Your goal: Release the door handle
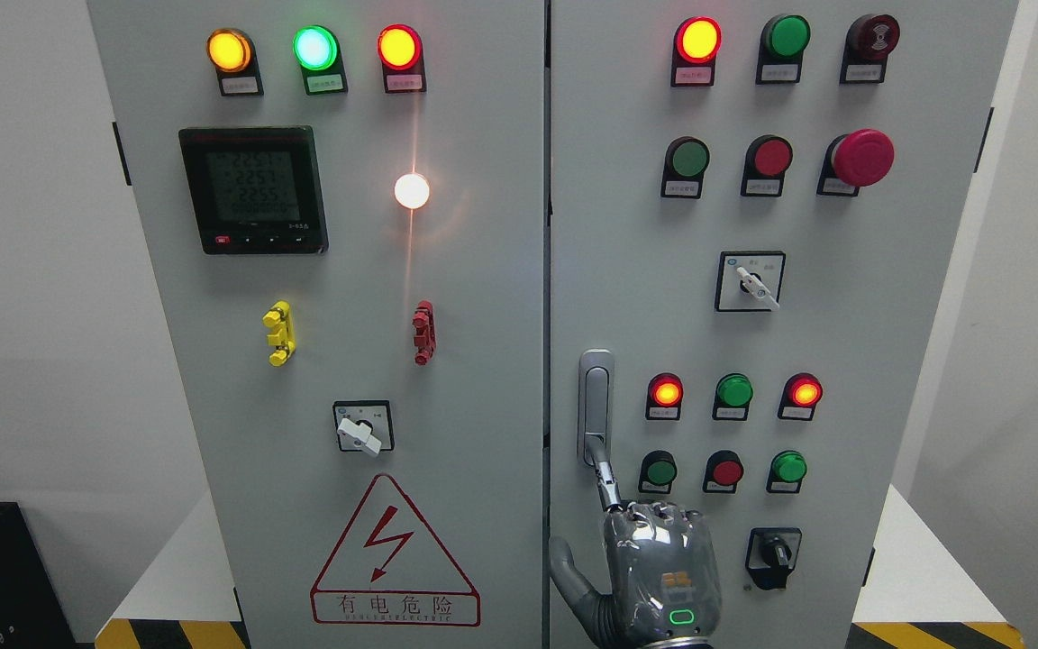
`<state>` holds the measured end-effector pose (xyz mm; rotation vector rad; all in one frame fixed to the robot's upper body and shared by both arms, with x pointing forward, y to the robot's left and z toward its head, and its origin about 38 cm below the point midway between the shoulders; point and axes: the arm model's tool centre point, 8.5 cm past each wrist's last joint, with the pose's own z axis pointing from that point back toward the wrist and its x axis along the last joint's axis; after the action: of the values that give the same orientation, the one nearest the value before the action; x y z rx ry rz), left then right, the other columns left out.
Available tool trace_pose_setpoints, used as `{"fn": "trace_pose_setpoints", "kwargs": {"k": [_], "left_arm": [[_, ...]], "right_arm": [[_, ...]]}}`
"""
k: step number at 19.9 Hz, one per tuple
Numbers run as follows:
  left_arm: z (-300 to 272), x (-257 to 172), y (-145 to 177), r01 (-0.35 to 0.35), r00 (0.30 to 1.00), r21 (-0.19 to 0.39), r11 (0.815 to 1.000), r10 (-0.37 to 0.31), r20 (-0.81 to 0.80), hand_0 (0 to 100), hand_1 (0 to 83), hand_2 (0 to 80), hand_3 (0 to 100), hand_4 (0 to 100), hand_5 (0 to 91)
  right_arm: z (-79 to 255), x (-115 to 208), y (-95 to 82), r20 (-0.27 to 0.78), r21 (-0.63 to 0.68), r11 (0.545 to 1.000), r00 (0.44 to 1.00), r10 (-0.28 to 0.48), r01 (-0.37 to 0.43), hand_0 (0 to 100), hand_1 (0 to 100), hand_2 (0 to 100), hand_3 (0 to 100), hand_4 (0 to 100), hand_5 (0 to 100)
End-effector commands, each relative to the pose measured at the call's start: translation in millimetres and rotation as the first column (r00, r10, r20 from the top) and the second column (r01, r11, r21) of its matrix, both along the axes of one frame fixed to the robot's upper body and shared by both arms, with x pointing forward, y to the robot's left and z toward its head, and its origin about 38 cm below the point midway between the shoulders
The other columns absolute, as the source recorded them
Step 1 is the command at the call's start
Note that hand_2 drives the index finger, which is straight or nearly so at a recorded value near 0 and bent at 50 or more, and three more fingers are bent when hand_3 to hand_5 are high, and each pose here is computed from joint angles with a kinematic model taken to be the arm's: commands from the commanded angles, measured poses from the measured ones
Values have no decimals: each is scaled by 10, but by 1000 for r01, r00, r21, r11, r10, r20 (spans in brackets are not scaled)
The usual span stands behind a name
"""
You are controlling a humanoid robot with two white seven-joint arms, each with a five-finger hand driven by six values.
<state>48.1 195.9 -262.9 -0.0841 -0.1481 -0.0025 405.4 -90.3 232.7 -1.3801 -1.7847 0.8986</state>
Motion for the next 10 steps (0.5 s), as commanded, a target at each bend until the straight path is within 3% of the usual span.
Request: {"fn": "trace_pose_setpoints", "kwargs": {"k": [1, 10], "left_arm": [[0, 0, -1, 0, 1000, -1, 1000, 0, 0, 120, 556, 0, 0, 0, 0], [0, 0, -1, 0, 1000, -1, 1000, 0, 0, 120, 556, 0, 0, 0, 0]], "right_arm": [[-33, 9, 2, -11, -4, 1000, 1000, 0, 0, 411, 347, 36, 1000, 1000, 1000], [-56, 14, 7, -16, -5, 1000, 1000, -1, 1, 412, 348, 40, 1000, 1000, 1000]]}}
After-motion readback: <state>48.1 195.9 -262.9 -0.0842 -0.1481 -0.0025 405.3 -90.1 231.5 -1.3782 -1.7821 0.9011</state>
